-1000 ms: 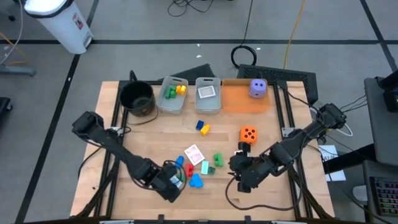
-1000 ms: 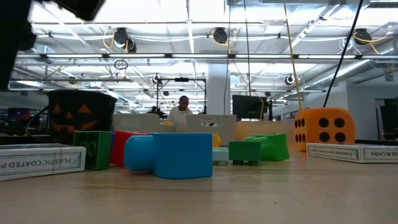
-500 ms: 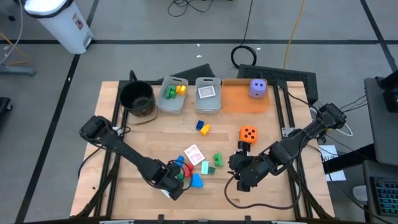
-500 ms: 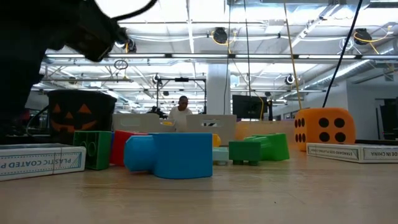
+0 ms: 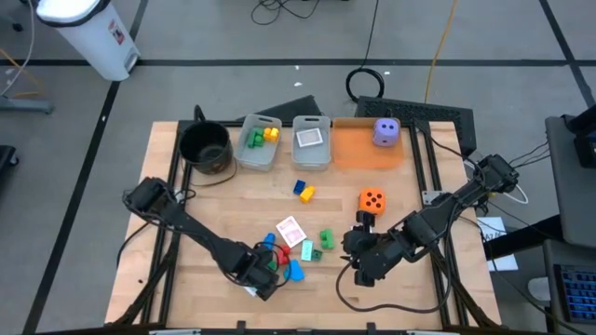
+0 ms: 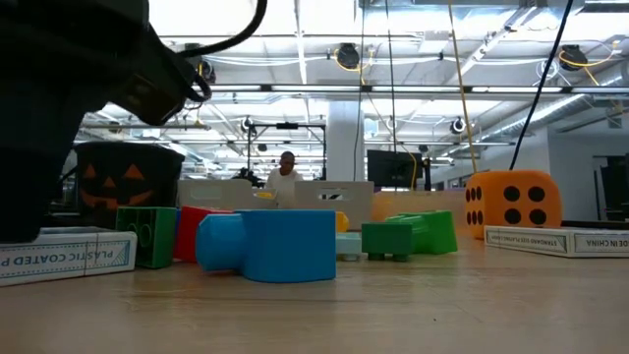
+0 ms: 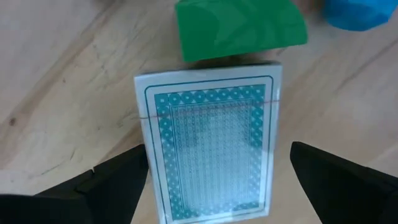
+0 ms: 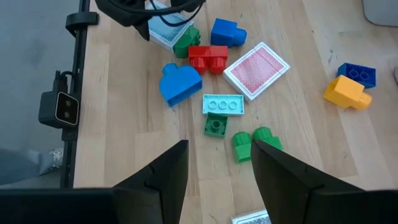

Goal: Pick & Place Toys
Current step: Put the blue deck of cards into the right gray bin

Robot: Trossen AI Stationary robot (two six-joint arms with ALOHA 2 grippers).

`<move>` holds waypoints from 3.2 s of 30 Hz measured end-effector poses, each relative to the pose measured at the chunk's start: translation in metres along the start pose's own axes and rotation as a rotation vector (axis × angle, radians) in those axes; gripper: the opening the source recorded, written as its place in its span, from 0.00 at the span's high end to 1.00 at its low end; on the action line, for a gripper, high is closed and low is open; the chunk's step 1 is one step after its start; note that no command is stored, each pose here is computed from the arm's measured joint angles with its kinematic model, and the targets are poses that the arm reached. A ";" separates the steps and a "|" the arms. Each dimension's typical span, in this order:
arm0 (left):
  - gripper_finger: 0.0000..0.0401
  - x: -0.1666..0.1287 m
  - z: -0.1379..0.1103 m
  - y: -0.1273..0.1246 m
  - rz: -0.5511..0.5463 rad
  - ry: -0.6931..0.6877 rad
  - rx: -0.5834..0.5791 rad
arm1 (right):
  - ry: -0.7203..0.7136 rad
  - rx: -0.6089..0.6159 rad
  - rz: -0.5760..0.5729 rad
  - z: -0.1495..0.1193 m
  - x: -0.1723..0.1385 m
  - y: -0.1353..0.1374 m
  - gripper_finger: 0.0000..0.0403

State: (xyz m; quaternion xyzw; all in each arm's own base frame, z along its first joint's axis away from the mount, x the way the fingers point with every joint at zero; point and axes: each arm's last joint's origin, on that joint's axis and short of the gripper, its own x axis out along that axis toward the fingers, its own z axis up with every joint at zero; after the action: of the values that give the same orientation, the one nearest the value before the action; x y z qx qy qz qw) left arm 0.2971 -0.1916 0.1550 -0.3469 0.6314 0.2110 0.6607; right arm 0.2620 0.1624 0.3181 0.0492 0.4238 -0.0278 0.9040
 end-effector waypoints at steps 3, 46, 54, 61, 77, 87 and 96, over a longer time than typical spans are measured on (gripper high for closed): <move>0.02 0.004 0.001 0.000 0.011 0.012 -0.004 | 0.001 0.000 -0.001 0.000 0.000 0.000 0.59; 0.02 0.010 0.007 0.007 0.083 0.045 0.051 | -0.014 -0.060 -0.054 0.000 0.000 -0.003 0.59; 0.02 0.010 0.011 0.012 0.115 0.064 0.011 | -0.014 -0.061 -0.054 0.000 0.000 -0.003 0.59; 0.02 0.010 0.013 0.016 0.146 0.088 -0.022 | -0.014 -0.061 -0.054 0.000 0.000 -0.003 0.59; 0.25 0.007 0.014 0.017 0.148 0.101 -0.074 | -0.013 -0.061 -0.053 0.000 0.000 -0.002 0.59; 0.24 -0.021 0.012 0.025 0.153 0.053 -0.078 | -0.012 -0.062 -0.050 0.000 0.000 -0.002 0.59; 0.23 -0.083 0.006 0.040 0.055 -0.086 -0.108 | -0.020 -0.130 -0.043 0.000 -0.002 -0.003 0.59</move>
State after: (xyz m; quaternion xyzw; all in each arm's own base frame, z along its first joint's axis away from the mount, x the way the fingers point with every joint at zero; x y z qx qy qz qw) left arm 0.2637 -0.1474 0.2283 -0.3551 0.5993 0.2779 0.6615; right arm 0.2611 0.1598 0.3195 -0.0190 0.4165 -0.0201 0.9087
